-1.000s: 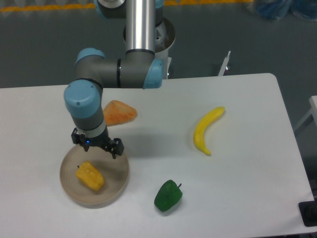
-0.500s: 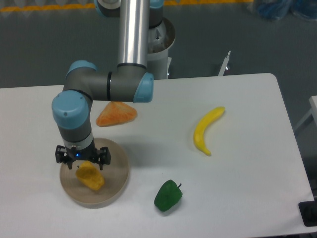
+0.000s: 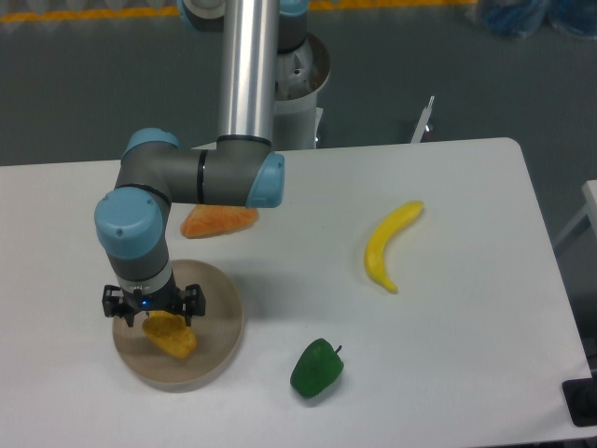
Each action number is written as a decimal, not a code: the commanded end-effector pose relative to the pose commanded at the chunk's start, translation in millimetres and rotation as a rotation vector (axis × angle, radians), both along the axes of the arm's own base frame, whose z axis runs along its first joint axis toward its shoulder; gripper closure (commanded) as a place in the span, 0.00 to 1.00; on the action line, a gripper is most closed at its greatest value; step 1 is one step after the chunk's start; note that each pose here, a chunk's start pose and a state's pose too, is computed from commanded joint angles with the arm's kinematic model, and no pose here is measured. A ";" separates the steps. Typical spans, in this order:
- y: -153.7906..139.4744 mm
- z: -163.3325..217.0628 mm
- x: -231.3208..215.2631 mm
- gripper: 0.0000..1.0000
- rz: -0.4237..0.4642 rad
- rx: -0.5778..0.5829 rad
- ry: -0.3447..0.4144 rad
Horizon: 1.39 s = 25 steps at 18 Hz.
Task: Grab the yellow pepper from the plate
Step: 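Lower the open gripper onto the yellow pepper on the plate, then close the gripper around the yellow pepper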
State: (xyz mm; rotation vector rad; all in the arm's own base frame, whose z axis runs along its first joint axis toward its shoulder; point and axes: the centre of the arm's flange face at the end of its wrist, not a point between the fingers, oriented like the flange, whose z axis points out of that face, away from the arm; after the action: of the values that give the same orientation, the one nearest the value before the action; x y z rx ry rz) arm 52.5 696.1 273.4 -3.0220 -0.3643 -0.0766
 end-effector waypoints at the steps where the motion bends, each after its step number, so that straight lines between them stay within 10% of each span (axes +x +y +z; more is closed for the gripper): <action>1: 0.1 -1.0 0.9 0.00 -0.001 -0.002 0.001; 25: -4.5 2.1 1.6 0.00 -0.004 -0.004 0.021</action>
State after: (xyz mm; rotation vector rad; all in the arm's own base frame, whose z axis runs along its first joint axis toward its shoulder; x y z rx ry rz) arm 54.0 691.6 275.5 -3.0252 -0.3569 -0.0441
